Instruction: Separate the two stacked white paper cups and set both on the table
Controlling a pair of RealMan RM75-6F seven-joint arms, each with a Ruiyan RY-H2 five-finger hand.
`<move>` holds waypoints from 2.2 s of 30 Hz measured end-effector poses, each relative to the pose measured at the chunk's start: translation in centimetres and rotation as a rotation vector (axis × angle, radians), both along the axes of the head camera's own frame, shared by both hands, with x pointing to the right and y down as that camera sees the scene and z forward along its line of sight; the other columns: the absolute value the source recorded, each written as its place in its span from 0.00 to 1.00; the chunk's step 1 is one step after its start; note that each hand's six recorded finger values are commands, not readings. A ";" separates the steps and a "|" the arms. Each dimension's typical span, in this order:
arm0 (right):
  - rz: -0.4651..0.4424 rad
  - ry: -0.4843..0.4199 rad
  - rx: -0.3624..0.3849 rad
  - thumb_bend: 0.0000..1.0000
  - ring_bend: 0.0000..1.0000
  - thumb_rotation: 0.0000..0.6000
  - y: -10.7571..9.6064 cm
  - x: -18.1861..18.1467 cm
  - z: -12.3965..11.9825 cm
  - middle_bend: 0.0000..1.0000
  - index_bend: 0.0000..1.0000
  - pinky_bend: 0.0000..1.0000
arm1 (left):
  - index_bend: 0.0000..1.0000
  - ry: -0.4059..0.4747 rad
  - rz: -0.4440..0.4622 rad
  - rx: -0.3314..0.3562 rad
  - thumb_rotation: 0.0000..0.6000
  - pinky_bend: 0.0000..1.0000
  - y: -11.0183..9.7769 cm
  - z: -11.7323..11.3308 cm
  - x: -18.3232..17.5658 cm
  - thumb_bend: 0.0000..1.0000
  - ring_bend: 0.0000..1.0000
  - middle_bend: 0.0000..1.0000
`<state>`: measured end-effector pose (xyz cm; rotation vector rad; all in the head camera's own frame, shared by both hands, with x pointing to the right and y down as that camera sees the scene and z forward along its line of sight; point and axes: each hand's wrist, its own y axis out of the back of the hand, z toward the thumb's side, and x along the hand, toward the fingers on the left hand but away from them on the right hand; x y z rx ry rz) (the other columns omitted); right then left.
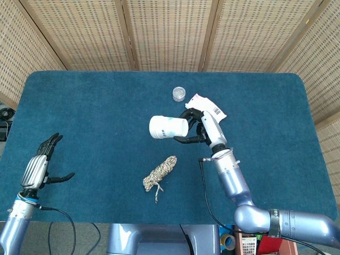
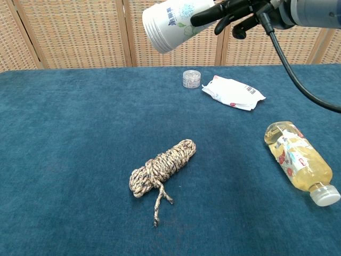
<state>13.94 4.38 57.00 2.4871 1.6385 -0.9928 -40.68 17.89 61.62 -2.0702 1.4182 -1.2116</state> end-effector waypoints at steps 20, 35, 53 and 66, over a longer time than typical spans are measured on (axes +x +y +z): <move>0.000 0.013 -0.010 0.29 0.58 1.00 0.1 -0.5 -0.2 0.68 0.78 0.83 | 0.23 0.792 0.054 -0.201 1.00 0.00 -7.1 3.5 9.7 0.13 0.00 0.00; -0.049 -0.036 -0.082 0.30 0.58 1.00 0.4 -0.7 -0.4 0.68 0.78 0.83 | 0.30 0.819 0.142 -0.258 1.00 0.00 -8.1 4.3 12.0 0.13 0.00 0.00; -0.088 -0.015 -0.104 0.30 0.58 1.00 0.4 -0.5 0.6 0.68 0.78 0.83 | 0.46 0.901 0.239 -0.325 1.00 0.00 -9.7 4.0 16.8 0.13 0.00 0.00; -0.090 -0.031 -0.101 0.30 0.58 1.00 0.7 -0.3 0.9 0.68 0.78 0.83 | 0.49 0.933 0.231 -0.300 1.00 0.00 -9.4 4.1 17.6 0.13 0.00 0.00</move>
